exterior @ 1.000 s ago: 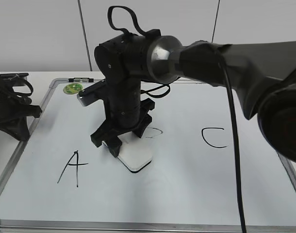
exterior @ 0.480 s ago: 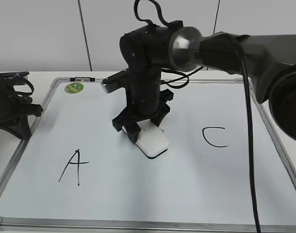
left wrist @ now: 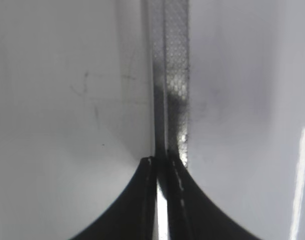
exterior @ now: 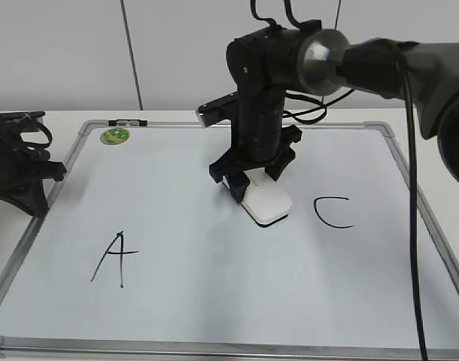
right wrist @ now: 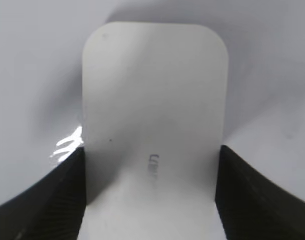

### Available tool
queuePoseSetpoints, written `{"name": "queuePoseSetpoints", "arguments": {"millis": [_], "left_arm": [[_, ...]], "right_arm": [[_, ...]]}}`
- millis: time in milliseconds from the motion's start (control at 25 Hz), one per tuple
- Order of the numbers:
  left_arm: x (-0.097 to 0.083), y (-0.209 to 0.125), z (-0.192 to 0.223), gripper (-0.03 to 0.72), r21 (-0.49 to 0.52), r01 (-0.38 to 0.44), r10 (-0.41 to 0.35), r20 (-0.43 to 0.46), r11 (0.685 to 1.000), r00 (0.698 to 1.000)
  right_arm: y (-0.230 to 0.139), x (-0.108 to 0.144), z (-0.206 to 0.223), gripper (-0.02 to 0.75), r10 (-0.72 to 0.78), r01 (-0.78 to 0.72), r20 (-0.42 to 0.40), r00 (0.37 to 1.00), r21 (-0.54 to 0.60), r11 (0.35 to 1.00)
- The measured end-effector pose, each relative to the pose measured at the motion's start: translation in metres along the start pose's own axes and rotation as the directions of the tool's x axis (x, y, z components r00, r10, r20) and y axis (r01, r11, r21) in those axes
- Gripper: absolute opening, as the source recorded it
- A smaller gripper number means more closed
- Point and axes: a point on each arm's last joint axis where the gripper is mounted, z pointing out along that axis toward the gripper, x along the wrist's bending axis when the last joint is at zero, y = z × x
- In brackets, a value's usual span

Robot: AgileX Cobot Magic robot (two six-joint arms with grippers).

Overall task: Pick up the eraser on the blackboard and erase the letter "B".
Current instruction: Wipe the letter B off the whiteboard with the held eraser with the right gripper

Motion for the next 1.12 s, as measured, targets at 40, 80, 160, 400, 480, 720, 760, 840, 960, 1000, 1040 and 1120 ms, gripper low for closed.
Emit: {"name": "queuePoseSetpoints", "arguments": {"millis": [40, 80, 160, 400, 480, 720, 760, 840, 960, 1000, 1040, 1120], "left_arm": [[0.000, 0.000, 0.000, 0.009, 0.001, 0.000, 0.000, 0.000, 1.000, 1.000], [0.000, 0.000, 0.000, 0.009, 0.004, 0.000, 0.000, 0.000, 1.000, 1.000], [0.000, -0.001, 0.000, 0.009, 0.010, -0.001, 0.001, -0.001, 1.000, 1.000], [0.000, -0.002, -0.001, 0.010, 0.030, -0.006, 0.006, -0.005, 1.000, 1.000], [0.000, -0.003, -0.001, 0.010, 0.033, -0.006, 0.006, -0.004, 0.999, 1.000], [0.001, -0.004, -0.001, 0.010, 0.050, -0.010, 0.010, -0.008, 0.999, 1.000], [0.001, -0.004, -0.001, 0.010, 0.050, -0.010, 0.010, -0.008, 0.999, 1.000], [0.001, -0.004, -0.001, 0.010, 0.049, -0.010, 0.010, -0.008, 0.999, 1.000], [0.001, -0.004, -0.001, 0.010, 0.048, -0.011, 0.012, -0.009, 0.999, 1.000], [0.001, -0.004, -0.001, 0.010, 0.048, -0.011, 0.012, -0.009, 0.999, 1.000], [0.001, -0.004, -0.001, 0.010, 0.046, -0.011, 0.012, -0.010, 0.999, 1.000], [0.001, -0.004, -0.001, 0.010, 0.046, -0.011, 0.012, -0.010, 0.999, 1.000]], "right_arm": [[0.000, -0.004, 0.000, 0.545, 0.010, -0.010, 0.004, 1.000, 0.001, 1.000], [-0.001, -0.006, 0.000, 0.545, 0.013, -0.013, 0.011, 1.000, 0.003, 1.000], [-0.001, -0.008, 0.000, 0.545, 0.016, -0.016, 0.017, 1.000, 0.005, 1.000], [-0.001, -0.009, 0.000, 0.545, 0.018, -0.019, 0.014, 1.000, 0.008, 1.000], [-0.001, -0.008, 0.000, 0.545, 0.021, -0.021, 0.008, 1.000, 0.010, 1.000], [0.001, 0.023, -0.003, 0.545, -0.042, 0.042, 0.000, 0.999, 0.004, 0.999], [0.001, 0.033, -0.004, 0.545, -0.063, 0.063, -0.003, 0.998, 0.002, 0.998], [0.001, 0.062, -0.006, 0.545, -0.125, 0.124, -0.013, 0.992, -0.018, 0.992], [0.000, 0.090, -0.009, 0.545, -0.192, 0.191, -0.032, 0.981, -0.032, 0.981], [0.000, 0.096, -0.011, 0.545, -0.201, 0.200, -0.040, 0.979, -0.039, 0.979], [0.001, 0.100, -0.012, 0.545, -0.202, 0.200, -0.050, 0.978, -0.041, 0.979], [0.005, 0.100, -0.016, 0.545, -0.201, 0.198, -0.049, 0.978, -0.048, 0.979]]}}
